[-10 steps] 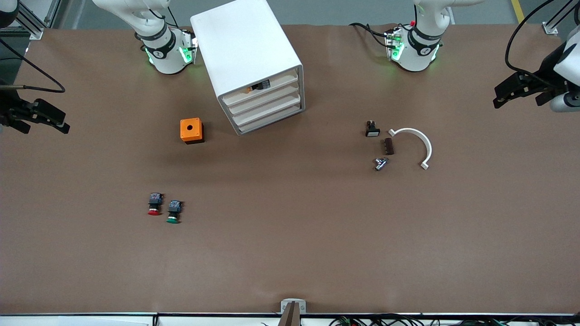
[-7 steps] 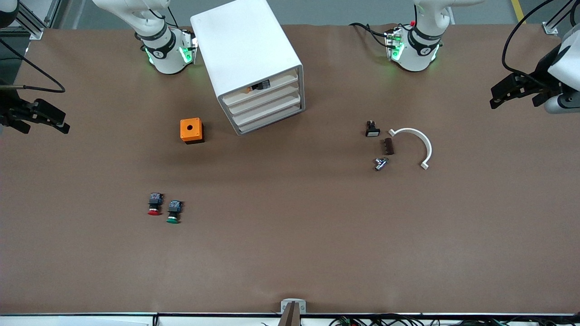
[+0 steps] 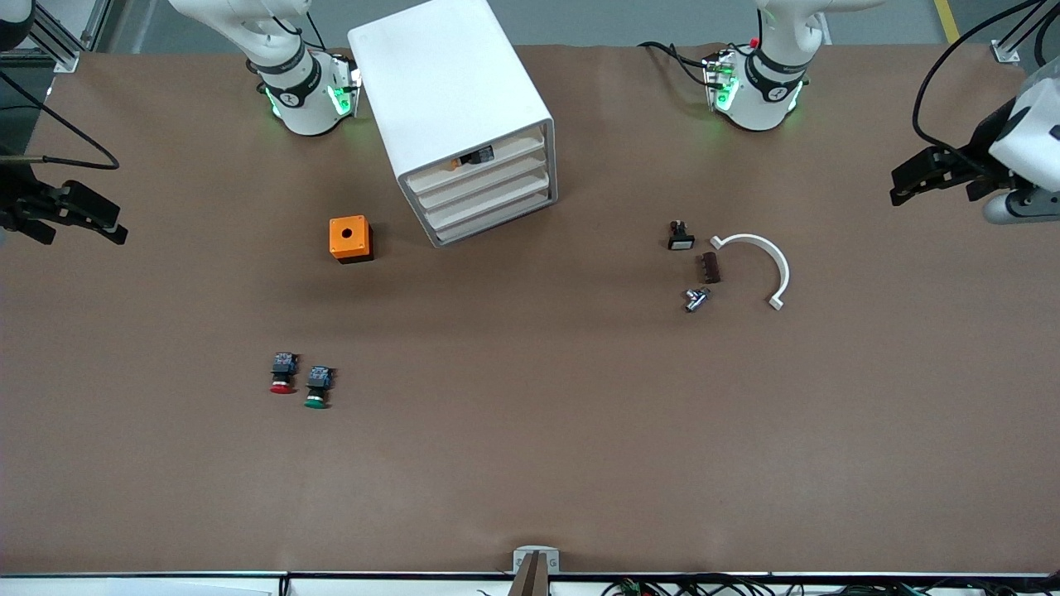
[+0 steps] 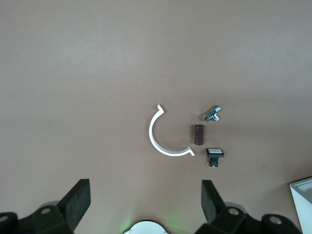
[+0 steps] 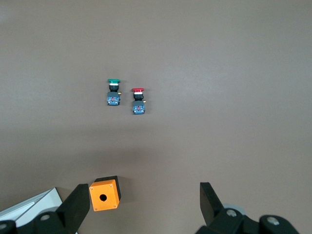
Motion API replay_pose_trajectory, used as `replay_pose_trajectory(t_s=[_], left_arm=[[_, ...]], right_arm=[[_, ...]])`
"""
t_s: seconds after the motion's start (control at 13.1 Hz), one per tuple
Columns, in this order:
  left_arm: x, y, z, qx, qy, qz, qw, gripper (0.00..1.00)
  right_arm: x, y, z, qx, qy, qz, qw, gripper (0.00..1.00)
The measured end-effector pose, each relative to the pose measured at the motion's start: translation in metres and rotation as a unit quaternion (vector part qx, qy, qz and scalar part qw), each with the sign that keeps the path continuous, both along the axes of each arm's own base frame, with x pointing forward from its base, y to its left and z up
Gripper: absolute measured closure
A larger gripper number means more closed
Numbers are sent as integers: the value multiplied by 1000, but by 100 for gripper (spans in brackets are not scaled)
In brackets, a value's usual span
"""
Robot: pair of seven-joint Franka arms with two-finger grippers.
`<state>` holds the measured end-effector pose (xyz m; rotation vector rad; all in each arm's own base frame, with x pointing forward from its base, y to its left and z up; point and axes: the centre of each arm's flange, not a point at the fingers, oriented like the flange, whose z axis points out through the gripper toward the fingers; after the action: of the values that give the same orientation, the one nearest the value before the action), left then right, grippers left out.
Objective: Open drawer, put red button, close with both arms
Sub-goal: 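Move the left gripper toward the white cabinet's drawer handle, then grasp the drawer handle with the left gripper while the right gripper reaches out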
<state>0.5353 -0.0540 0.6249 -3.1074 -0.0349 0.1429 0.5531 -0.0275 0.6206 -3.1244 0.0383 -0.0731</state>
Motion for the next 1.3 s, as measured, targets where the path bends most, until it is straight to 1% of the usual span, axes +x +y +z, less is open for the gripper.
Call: replay_pose_trajectory(t_s=[0.31,0.46,0.61,0.77,0.92,0.99,1.07,1.15,1.22,1.3], left_arm=[[9,-40,-30,8,28,33,999,0],[20,-58,-58,16,50,72,996,0],[34,-86,-97,33,79,128,988,0],[44,-127,-150,60,114,194,973,0],[53,-167,-208,77,156,255,951,0],[56,-183,-238,86,178,288,937,0],[58,-198,-265,94,200,330,918,0],[58,-213,-290,100,222,381,892,0],[58,-228,-310,99,244,432,863,0],[56,-243,-324,94,271,479,829,0]], right_arm=[[0,0,0,0,0,0,1000,0],[0,0,0,0,0,0,1000,0],[0,0,-1,0,1,0,1000,0],[0,0,-1,0,1,0,1000,0],[0,0,-1,0,1,0,1000,0],[0,-1,-1,0,1,0,1000,0],[0,-1,-1,0,1,-1,1000,0],[0,-1,-1,0,1,-1,1000,0],[0,-1,-1,0,1,-1,1000,0],[0,-1,-1,0,1,-1,1000,0]])
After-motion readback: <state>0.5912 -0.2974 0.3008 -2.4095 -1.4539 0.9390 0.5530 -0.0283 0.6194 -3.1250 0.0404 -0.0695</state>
